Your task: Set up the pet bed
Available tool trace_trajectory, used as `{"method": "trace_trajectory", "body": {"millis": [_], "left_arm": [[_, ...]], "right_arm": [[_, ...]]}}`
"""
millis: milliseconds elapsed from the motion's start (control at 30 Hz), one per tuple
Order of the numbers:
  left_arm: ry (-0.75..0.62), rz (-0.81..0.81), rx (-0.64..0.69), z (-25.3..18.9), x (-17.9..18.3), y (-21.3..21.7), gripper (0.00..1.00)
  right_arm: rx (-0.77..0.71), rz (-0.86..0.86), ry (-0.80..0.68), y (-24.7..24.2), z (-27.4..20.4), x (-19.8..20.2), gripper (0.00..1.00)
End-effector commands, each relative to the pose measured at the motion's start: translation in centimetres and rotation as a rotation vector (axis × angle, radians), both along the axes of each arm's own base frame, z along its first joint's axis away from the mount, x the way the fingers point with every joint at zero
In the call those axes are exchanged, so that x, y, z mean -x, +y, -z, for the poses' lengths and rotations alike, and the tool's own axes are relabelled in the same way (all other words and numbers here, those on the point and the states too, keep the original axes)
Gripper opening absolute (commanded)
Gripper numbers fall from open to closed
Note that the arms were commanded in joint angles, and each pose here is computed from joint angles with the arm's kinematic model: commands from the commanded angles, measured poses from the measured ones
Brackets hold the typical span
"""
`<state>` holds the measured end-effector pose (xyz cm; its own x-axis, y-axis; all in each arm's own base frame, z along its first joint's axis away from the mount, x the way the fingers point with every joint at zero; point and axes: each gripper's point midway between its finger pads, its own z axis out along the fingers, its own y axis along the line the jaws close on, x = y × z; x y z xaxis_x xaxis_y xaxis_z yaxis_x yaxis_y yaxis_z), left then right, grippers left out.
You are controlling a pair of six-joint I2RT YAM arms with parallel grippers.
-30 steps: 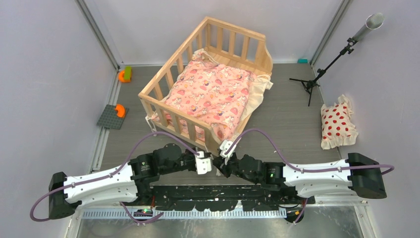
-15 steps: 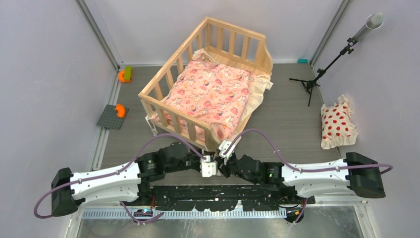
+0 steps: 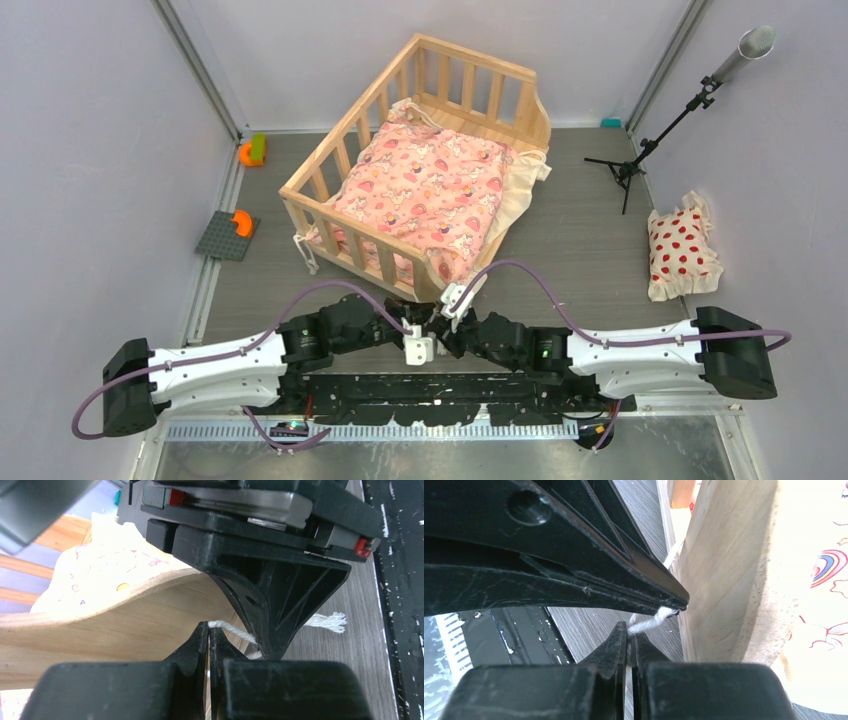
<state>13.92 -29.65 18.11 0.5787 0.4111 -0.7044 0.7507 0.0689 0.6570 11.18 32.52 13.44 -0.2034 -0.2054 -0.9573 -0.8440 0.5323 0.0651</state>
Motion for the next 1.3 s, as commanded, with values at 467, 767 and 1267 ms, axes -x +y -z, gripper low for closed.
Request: {"method": "trace_trajectory", "body": {"millis": [467,767,1267], "left_arm": [[0.093,-0.139,0.149,-0.6,-1.5,0.5,0.00],[0.180,-0.159,0.063,0.2,-1.0,0.9,0.02],[0.184,-0.207,0.049,-0.2,-1.6,1.6,0.00]], "right_arm": [[-0.016,-0.136,0.080,1.3,0.1,3.0,0.01],[-0.017,-0.132,0.076,1.1,0.0,3.0,0.01],[-0.023,-0.126,0.080,0.9,0.0,3.0,0.01]]}}
